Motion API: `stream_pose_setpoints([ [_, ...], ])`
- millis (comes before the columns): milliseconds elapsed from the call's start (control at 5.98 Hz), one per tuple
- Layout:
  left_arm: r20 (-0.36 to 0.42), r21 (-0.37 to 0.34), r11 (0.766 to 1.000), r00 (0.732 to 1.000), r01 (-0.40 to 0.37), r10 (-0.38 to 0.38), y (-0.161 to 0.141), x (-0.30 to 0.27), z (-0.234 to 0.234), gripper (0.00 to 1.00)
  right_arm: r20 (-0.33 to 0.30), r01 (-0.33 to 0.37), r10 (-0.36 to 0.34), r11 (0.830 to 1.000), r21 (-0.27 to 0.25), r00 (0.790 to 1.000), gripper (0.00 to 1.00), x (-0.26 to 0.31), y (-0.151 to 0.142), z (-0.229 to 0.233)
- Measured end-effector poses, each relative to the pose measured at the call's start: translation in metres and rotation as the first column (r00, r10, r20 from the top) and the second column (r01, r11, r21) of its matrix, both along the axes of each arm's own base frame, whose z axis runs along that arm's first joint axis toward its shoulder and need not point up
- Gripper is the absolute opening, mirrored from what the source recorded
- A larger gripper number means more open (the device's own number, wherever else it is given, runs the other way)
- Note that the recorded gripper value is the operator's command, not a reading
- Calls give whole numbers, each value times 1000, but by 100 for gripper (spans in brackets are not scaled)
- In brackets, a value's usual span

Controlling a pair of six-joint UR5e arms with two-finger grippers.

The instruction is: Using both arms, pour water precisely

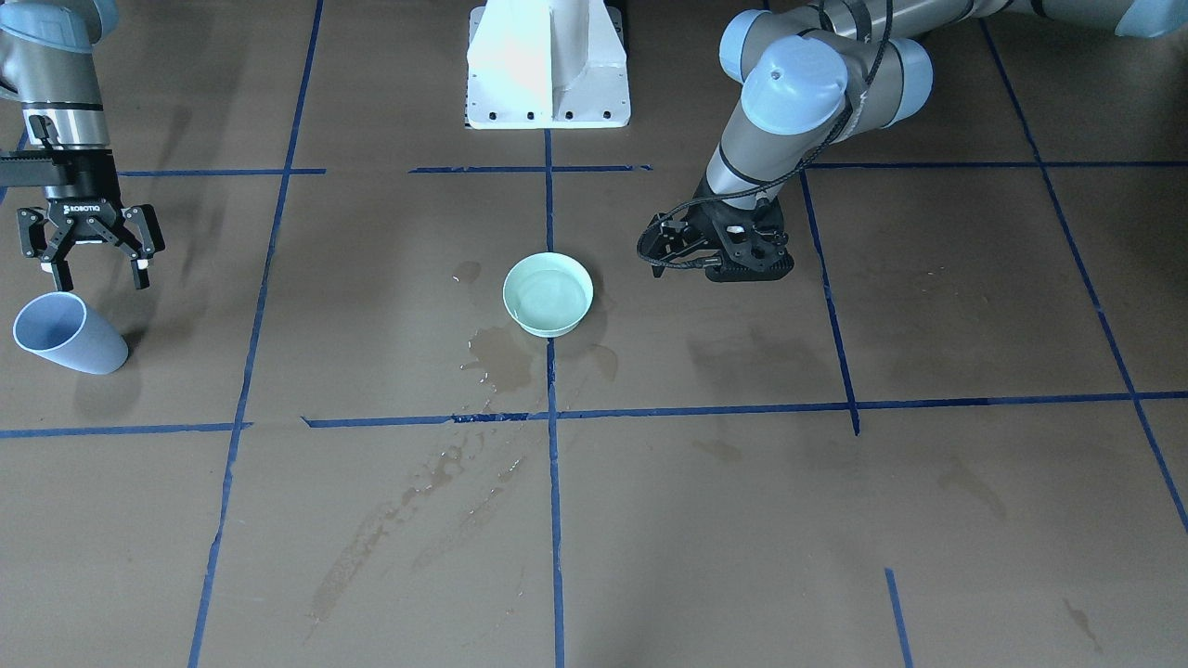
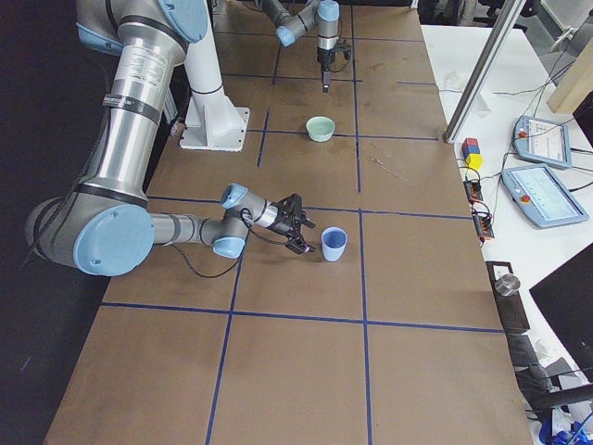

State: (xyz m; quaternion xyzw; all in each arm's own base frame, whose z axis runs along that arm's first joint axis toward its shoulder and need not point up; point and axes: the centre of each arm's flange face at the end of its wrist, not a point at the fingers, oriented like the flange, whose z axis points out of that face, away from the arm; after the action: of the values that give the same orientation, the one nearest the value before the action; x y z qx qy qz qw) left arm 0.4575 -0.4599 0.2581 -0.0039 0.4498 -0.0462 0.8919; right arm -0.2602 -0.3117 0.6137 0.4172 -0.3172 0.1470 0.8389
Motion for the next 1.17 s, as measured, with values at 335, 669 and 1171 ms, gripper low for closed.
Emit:
stream_pose_setpoints([
  [335,0,-1,1000,1000,0,0,1,1,0,100,-7,-73,73,996,51,997,100,-20,-15,15],
  [669,1,-1,1000,1000,-1,1,2,1,0,100,-16,-99,100,992,72,995,100,-28,-22,18],
  [1171,1,0,1000,1000,-2,2,2,2,0,100,-33,-127,130,988,91,991,100,-22,-24,31],
])
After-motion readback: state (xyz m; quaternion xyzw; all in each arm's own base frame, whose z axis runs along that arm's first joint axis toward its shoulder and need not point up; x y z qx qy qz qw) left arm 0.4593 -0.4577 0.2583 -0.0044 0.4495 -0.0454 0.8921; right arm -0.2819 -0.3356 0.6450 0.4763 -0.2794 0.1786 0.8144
